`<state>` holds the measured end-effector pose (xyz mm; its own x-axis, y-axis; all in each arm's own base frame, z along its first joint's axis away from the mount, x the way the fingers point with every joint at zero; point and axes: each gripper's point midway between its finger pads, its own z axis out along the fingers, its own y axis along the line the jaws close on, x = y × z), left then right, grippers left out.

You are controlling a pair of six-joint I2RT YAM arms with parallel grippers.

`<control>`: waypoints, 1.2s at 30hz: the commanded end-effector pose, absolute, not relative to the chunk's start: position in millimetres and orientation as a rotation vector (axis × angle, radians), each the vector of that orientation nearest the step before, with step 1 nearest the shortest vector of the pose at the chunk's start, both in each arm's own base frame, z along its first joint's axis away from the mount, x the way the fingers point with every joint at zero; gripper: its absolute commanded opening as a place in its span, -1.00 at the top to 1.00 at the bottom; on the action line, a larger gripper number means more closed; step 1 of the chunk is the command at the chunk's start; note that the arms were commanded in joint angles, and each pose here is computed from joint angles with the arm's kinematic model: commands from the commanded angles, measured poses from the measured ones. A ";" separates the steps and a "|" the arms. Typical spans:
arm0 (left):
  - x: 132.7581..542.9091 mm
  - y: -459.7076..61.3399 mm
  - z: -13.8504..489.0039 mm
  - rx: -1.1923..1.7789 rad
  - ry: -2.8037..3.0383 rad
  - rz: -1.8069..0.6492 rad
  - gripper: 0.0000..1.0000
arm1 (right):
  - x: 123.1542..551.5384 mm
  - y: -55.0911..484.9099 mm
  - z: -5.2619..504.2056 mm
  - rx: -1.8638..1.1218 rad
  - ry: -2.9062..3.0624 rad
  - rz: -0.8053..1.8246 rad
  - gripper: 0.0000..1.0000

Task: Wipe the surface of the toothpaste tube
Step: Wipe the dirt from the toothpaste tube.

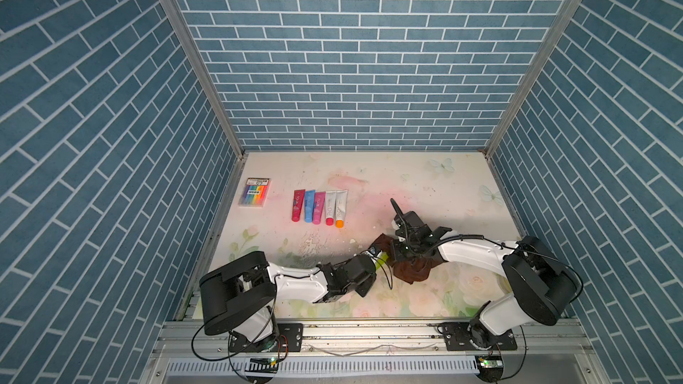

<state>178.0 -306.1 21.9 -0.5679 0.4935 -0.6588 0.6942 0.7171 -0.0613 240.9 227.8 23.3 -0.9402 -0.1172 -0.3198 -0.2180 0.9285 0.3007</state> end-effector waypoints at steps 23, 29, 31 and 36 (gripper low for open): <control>165.4 -301.1 7.9 0.983 2.334 -0.402 1.00 | 205.3 290.7 30.5 -0.461 2.778 0.732 1.00; 165.8 -300.4 8.1 0.978 2.335 -0.400 1.00 | 206.6 239.9 -3.5 -0.358 2.876 0.440 1.00; 165.5 -300.4 8.2 0.979 2.334 -0.398 1.00 | 212.4 221.9 -7.8 -0.301 2.876 0.365 1.00; 165.7 -300.6 8.5 0.978 2.332 -0.399 1.00 | 232.4 187.9 -11.0 -0.184 2.873 0.249 1.00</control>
<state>175.8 -307.4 21.6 -0.5659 0.4985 -0.6567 0.7022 0.7089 -0.0670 238.9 260.1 32.0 -0.9219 -0.1463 -0.3587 -0.2898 0.8749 0.3881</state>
